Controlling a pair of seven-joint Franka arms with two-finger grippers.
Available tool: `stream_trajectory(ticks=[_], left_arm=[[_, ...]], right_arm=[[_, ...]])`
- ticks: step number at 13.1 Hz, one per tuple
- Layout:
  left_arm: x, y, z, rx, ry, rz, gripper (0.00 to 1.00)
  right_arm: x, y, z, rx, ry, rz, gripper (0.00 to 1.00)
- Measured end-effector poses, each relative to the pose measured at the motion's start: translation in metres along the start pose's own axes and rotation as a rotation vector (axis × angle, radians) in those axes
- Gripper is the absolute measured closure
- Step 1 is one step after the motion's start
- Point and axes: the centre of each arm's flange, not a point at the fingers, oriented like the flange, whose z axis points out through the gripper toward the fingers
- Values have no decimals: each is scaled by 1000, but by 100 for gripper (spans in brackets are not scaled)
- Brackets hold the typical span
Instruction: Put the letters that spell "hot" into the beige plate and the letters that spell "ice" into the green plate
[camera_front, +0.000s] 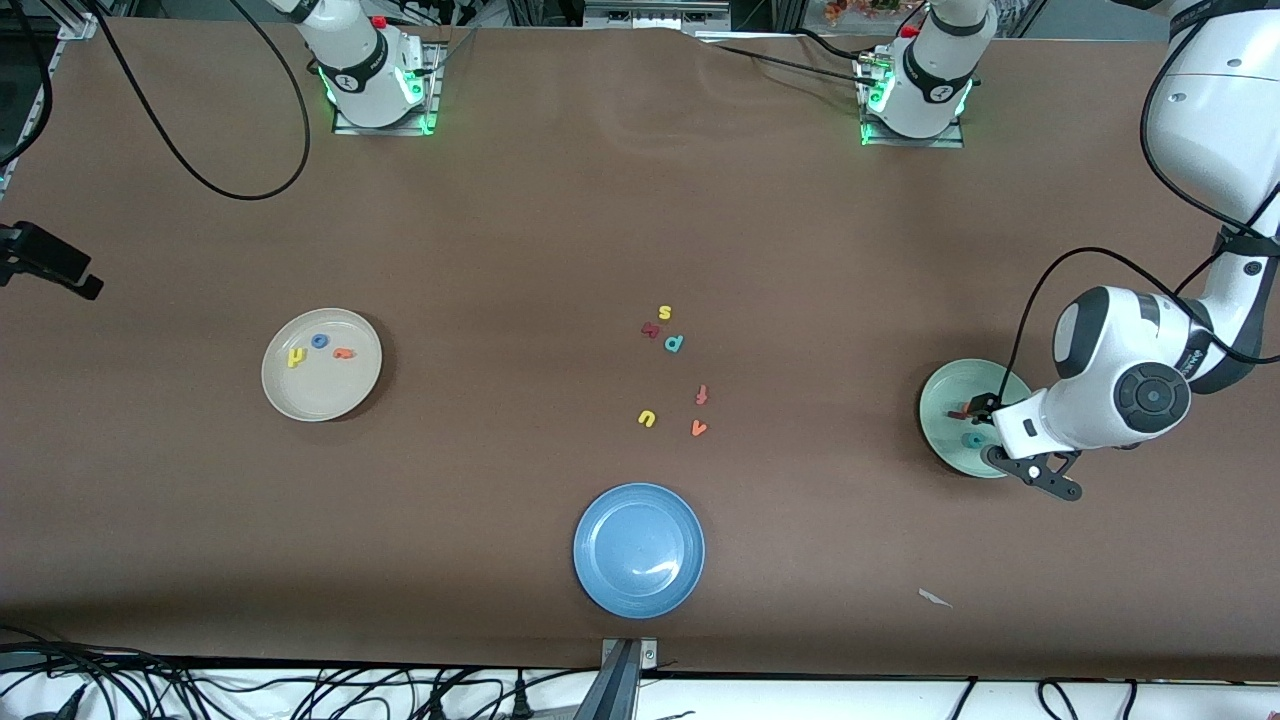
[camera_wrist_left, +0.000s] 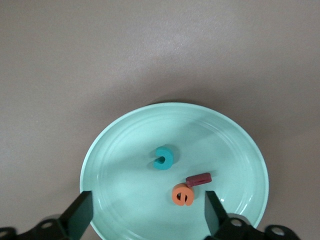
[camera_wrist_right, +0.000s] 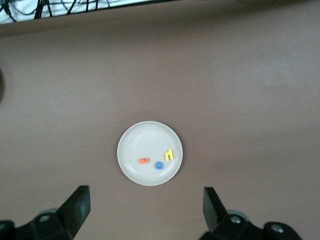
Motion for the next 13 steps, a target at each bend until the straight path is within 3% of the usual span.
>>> stream_trajectory(ticks=[3,8,13], left_arm=[[1,12,-10,-3,-20,-67,0],[-9,14,-45,8,-59,-110,0],[-28,5,-92,-82,-35,-208,0]], right_arm=[[1,-30,28,-2,-60,-47,0],[2,-55,34,-2,-61,-79,0],[26,-65,94,-15,-88,-85,0]])
